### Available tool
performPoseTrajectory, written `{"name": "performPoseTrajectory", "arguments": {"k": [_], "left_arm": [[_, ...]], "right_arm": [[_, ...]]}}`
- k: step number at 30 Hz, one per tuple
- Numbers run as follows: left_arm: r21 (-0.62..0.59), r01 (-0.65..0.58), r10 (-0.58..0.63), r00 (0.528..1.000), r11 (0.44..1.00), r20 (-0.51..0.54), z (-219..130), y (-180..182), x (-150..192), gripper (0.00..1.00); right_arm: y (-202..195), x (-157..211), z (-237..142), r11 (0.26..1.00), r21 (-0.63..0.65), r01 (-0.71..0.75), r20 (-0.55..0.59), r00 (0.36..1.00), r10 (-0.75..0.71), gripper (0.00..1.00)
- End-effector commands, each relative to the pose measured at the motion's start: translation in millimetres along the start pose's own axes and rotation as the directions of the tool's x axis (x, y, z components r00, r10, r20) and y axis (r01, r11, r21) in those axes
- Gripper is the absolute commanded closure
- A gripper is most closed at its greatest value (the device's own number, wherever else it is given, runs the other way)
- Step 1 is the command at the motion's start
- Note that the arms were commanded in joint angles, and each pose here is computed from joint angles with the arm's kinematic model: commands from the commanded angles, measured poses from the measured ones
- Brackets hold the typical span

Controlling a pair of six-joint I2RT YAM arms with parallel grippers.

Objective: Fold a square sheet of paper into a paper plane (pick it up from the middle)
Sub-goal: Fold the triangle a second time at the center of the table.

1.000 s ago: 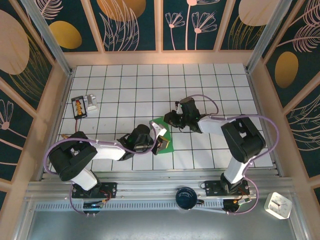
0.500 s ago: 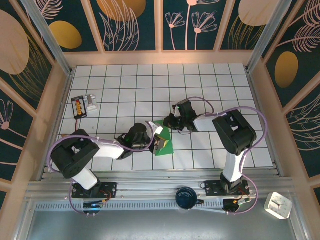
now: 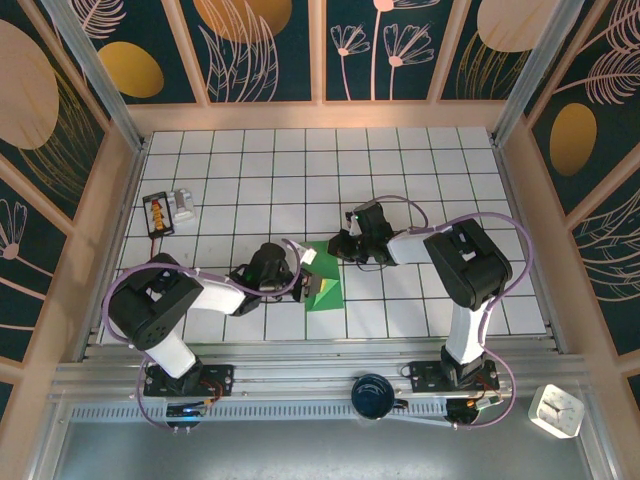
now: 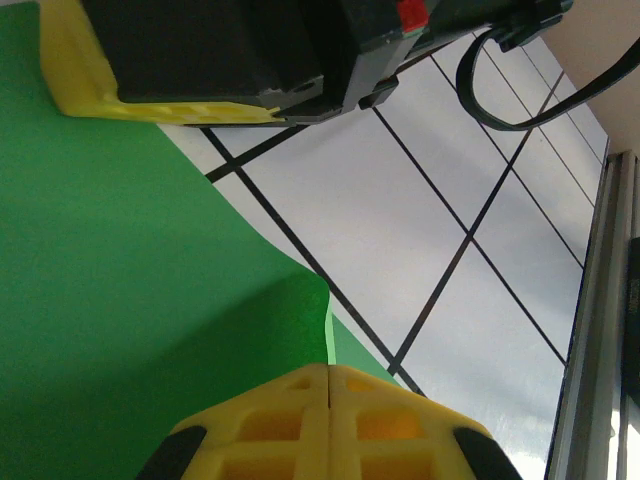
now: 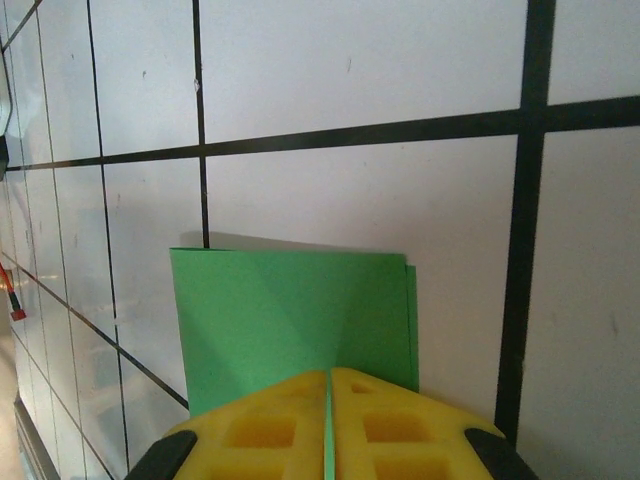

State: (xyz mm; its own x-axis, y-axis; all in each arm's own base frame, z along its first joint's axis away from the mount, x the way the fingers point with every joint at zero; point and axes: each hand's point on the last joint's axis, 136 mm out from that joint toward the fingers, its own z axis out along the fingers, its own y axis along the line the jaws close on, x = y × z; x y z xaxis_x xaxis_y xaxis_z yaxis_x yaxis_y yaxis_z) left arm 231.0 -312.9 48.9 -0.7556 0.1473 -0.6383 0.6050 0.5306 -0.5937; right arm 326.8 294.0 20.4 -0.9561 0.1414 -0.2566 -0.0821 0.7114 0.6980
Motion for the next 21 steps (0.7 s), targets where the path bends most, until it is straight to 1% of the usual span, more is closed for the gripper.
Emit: {"name": "performPoseTrajectory", "arguments": {"k": [1,9,21], "left_arm": [[0.012,0.021,-0.021,1.000,1.000,0.001,-1.2,5.6,1.1,1.00],[-0.044,0.034,-0.034,0.999,0.998,0.008,-8.5,23.8,-1.0,1.00],[-0.110,0.046,-0.046,0.999,0.993,-0.005,-9.9,37.8,6.1,1.00]], "right_arm": [[-32.3,18.8,9.7,0.995,0.096,0.003,-0.039,0.999,0.001,0.90],[-39.3,20.1,10.3,0.992,0.128,0.014,-0.045,0.999,-0.008,0.91],[-41.4,22.1,12.6,0.990,0.137,0.019,-0.054,0.998,-0.012,0.92]]}}
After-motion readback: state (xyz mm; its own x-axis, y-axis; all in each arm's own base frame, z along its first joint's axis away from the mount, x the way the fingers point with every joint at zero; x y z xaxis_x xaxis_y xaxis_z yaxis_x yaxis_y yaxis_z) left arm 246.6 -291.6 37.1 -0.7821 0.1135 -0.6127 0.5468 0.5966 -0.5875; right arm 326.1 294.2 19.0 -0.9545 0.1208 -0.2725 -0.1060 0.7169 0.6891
